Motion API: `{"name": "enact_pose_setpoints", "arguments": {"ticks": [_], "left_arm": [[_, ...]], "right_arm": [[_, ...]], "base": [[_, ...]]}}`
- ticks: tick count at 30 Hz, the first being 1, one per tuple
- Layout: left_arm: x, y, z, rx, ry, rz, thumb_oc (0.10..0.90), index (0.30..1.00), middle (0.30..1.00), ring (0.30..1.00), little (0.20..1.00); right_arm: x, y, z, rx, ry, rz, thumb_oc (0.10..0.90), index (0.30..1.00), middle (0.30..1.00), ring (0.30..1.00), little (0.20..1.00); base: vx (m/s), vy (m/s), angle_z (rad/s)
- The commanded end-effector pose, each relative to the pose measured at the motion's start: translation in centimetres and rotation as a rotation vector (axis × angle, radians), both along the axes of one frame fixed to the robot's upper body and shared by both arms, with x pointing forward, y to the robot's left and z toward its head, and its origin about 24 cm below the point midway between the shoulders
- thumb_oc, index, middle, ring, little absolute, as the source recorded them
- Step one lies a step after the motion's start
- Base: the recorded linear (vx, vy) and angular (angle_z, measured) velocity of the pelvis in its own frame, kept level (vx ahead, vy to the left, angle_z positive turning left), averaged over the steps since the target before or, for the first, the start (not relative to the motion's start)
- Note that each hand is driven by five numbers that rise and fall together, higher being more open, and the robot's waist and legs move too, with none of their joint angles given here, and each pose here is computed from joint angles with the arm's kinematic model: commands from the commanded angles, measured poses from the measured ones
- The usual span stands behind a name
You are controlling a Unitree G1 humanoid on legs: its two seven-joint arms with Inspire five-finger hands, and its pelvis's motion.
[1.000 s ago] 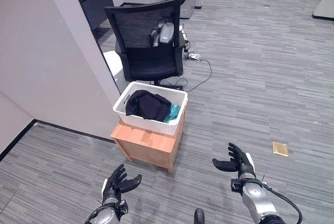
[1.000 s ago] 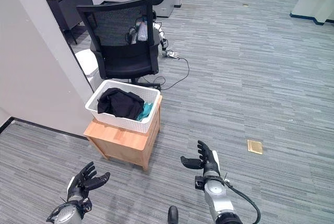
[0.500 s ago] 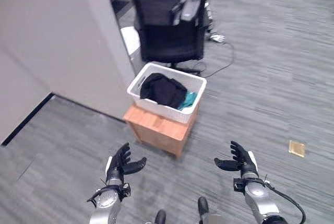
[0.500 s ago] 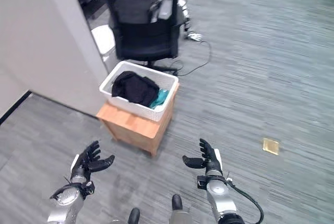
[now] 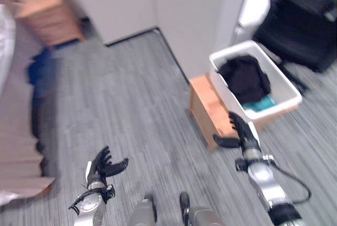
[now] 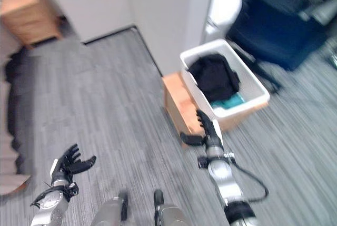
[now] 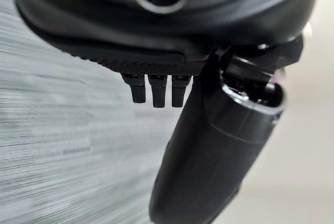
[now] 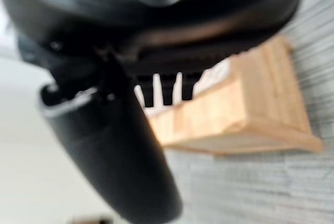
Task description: Pick up bed clothes into laundry basket.
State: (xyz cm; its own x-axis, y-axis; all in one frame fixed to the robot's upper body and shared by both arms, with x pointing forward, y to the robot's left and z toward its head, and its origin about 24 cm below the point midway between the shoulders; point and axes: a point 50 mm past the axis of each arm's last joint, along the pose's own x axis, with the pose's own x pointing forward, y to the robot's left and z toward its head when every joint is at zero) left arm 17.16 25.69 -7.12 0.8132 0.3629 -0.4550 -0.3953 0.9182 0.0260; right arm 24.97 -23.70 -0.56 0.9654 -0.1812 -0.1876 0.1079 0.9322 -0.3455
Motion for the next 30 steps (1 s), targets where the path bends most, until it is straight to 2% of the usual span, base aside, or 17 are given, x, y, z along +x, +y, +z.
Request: {"name": "enact_pose_setpoints", "arguments": {"ticks": [1, 4, 12, 15, 21, 24, 28, 30], "left_arm": [[4.7, 0.7, 4.7, 0.059, -0.247, -0.049, 0.800, 0.900, 0.900, 0.900, 0.900], [3.7, 0.6, 3.9, 0.075, -0.189, -0.073, 0.800, 0.900, 0.900, 0.900, 0.900], [3.0, 2.5, 4.3, 0.176, -0.147, -0.086, 0.800, 0.900, 0.900, 0.900, 0.900], [2.9, 3.0, 4.5, 0.204, -0.161, -0.070, 0.800, 0.900, 0.900, 0.900, 0.900], [0.4, 3.6, 4.0, 0.123, -0.179, 0.057, 0.800, 0.900, 0.900, 0.900, 0.900], [1.6, 3.8, 4.5, 0.081, -0.219, 0.065, 0.800, 0.900, 0.900, 0.900, 0.900], [0.2, 4.6, 3.9, 0.068, -0.174, 0.078, 0.800, 0.900, 0.900, 0.900, 0.900], [0.5, 4.8, 4.4, 0.065, -0.193, 0.074, 0.800, 0.900, 0.900, 0.900, 0.900]], "right_arm": [[3.2, -0.9, 5.4, -0.035, -0.256, -0.018, 0.800, 0.900, 0.900, 0.900, 0.900], [2.7, -1.4, 5.4, -0.052, -0.240, -0.018, 0.800, 0.900, 0.900, 0.900, 0.900], [0.8, -2.1, 4.0, 0.002, -0.208, -0.093, 0.800, 0.900, 0.900, 0.900, 0.900], [1.6, -2.7, 5.6, -0.020, -0.271, -0.096, 0.800, 0.900, 0.900, 0.900, 0.900], [3.8, -2.3, 9.3, -0.020, -0.404, -0.045, 0.800, 0.900, 0.900, 0.900, 0.900], [2.8, -3.2, 9.9, -0.029, -0.438, -0.092, 0.800, 0.900, 0.900, 0.900, 0.900], [1.7, -4.1, 8.3, 0.019, -0.376, -0.111, 0.800, 0.900, 0.900, 0.900, 0.900], [1.4, -4.4, 8.1, 0.022, -0.363, -0.107, 0.800, 0.900, 0.900, 0.900, 0.900]], "base": [[-0.23, -0.164, 2.63], [-0.15, -0.027, 2.95], [-0.15, -0.062, 1.73], [-0.04, -0.171, 1.02], [-0.11, -0.195, 0.51], [-0.45, -0.144, 1.52], [-0.16, 0.006, 1.35], [-0.09, 0.062, 0.98]]}}
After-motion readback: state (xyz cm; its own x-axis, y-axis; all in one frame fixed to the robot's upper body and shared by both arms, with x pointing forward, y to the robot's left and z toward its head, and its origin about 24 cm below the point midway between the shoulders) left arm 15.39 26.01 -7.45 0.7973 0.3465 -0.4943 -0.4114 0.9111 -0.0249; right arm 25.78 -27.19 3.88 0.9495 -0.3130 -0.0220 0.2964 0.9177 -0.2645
